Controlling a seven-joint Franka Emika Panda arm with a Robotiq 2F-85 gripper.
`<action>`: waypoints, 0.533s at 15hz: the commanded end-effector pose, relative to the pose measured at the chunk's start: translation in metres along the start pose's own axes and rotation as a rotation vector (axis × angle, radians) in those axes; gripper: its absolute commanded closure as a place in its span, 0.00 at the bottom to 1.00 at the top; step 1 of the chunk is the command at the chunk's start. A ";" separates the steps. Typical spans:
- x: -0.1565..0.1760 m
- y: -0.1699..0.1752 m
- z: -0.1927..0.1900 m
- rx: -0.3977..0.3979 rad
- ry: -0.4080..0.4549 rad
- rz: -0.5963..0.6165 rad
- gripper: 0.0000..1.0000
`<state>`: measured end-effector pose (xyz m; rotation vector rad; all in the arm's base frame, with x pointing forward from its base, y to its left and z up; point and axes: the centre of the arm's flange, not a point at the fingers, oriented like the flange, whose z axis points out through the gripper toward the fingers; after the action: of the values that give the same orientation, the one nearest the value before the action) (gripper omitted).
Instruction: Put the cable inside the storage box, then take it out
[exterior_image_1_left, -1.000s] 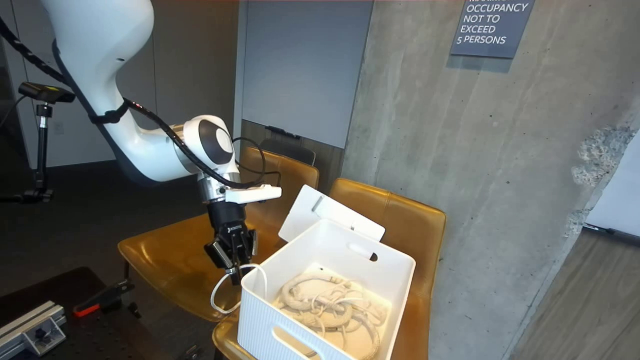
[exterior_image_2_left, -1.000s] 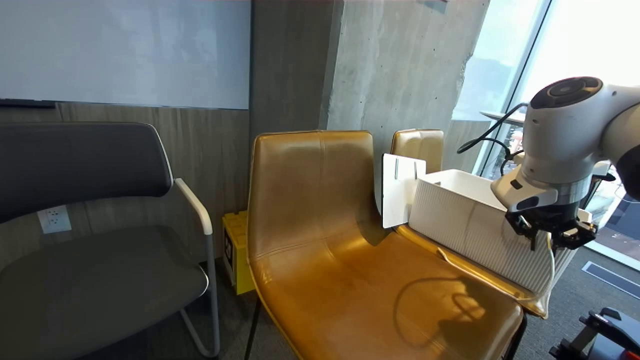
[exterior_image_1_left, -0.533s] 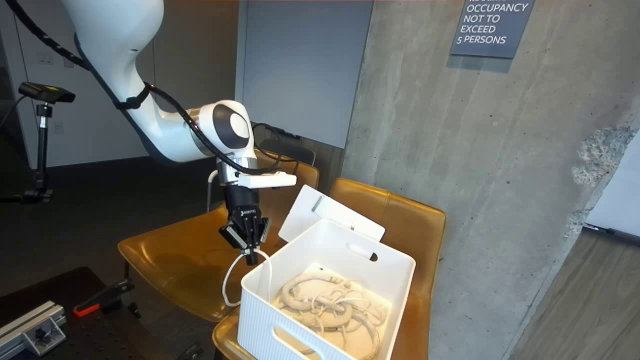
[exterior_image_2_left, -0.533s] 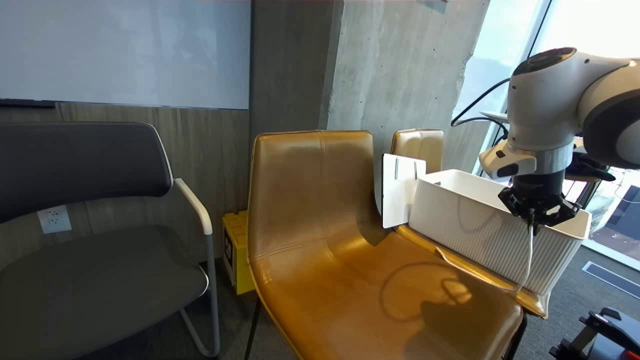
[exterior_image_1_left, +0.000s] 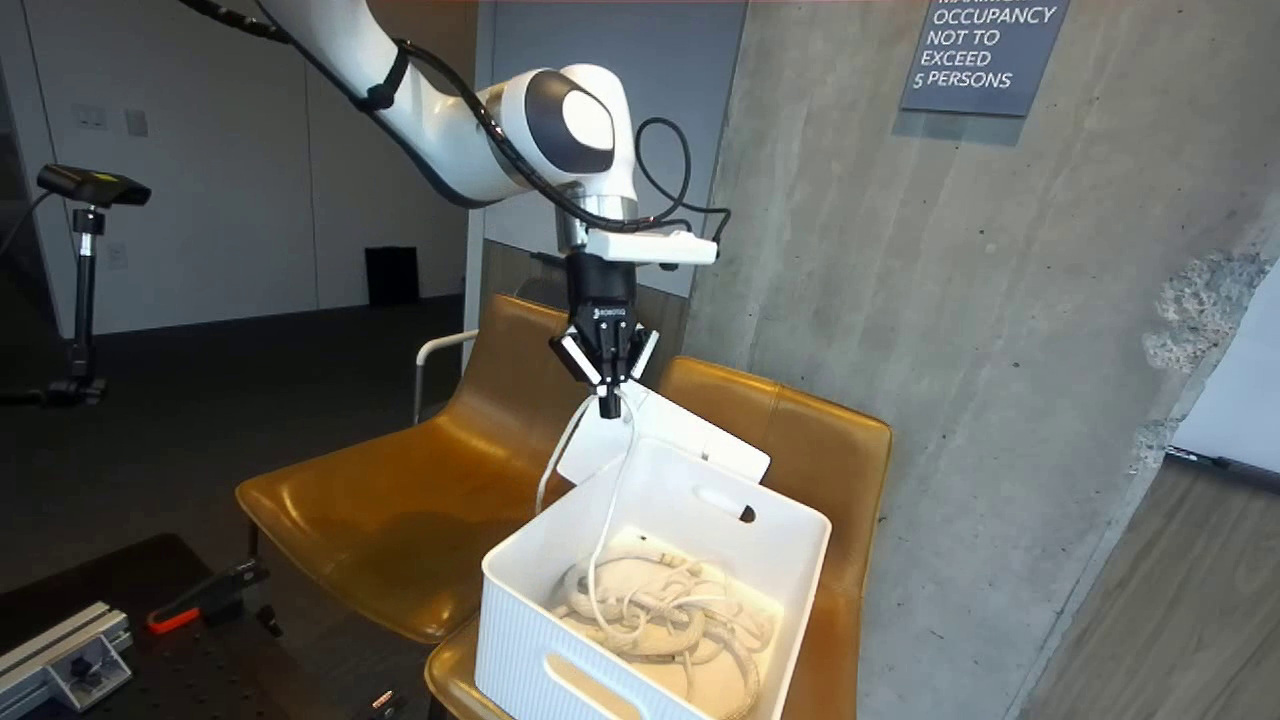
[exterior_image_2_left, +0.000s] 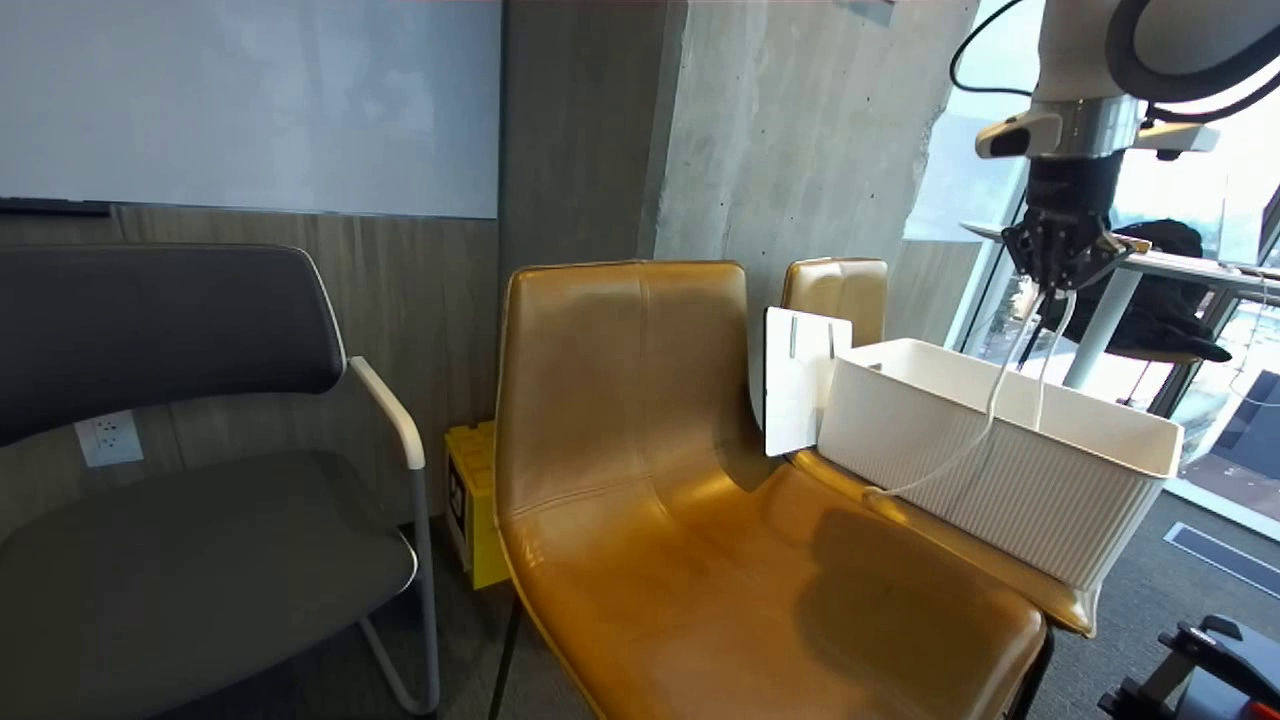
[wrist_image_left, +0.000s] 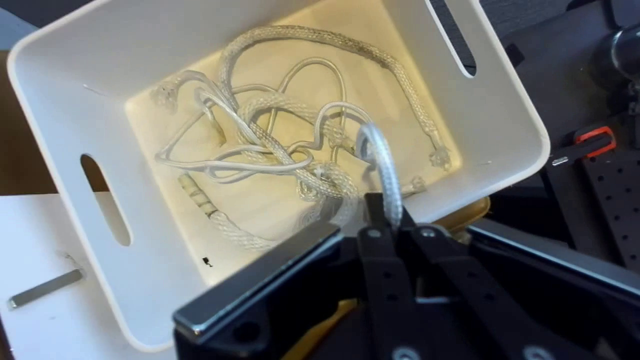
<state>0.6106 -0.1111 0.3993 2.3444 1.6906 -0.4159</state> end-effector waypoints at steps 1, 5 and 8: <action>-0.063 0.057 -0.053 -0.012 0.078 0.159 0.99; -0.145 0.090 -0.105 -0.059 0.151 0.321 0.99; -0.196 0.111 -0.133 -0.083 0.194 0.406 0.99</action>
<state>0.6302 -0.2324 0.5481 2.5890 1.2904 -0.1060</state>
